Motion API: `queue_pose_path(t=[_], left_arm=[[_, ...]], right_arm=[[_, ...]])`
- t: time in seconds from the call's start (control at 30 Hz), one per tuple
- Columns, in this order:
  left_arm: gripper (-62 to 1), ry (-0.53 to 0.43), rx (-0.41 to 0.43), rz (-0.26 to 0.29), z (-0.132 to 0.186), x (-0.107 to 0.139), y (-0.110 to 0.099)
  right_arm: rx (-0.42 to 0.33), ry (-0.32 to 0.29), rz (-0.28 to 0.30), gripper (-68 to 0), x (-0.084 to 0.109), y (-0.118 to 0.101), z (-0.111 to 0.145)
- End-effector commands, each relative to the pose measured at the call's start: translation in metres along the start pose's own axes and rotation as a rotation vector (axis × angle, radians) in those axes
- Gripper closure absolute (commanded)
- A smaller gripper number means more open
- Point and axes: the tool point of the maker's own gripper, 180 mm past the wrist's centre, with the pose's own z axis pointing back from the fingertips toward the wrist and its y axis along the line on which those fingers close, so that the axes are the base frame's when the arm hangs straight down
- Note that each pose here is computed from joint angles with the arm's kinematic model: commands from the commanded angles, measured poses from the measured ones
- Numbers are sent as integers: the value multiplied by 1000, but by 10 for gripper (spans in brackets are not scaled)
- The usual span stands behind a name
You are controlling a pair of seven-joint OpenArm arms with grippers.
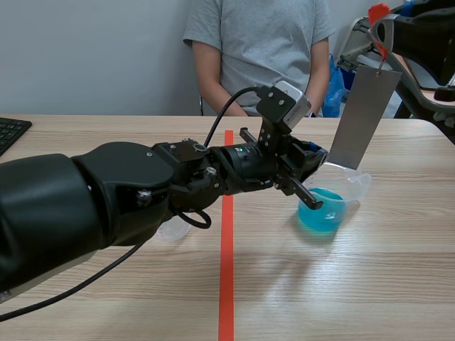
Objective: Do the redox reaction experiment.
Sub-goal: 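Point at the plate with the left hand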
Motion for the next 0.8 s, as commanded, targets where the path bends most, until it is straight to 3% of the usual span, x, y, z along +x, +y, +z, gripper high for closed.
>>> queue_pose_path(t=[0.0, 0.77], left_arm=[[-51, -53, -11, -5, -6, 20, -1], [-51, -44, 10, -7, -4, 17, 3]], right_arm=[[-8, -46, 25, -14, 17, -6, -1], [-8, -48, 25, -14, 17, -6, -1]])
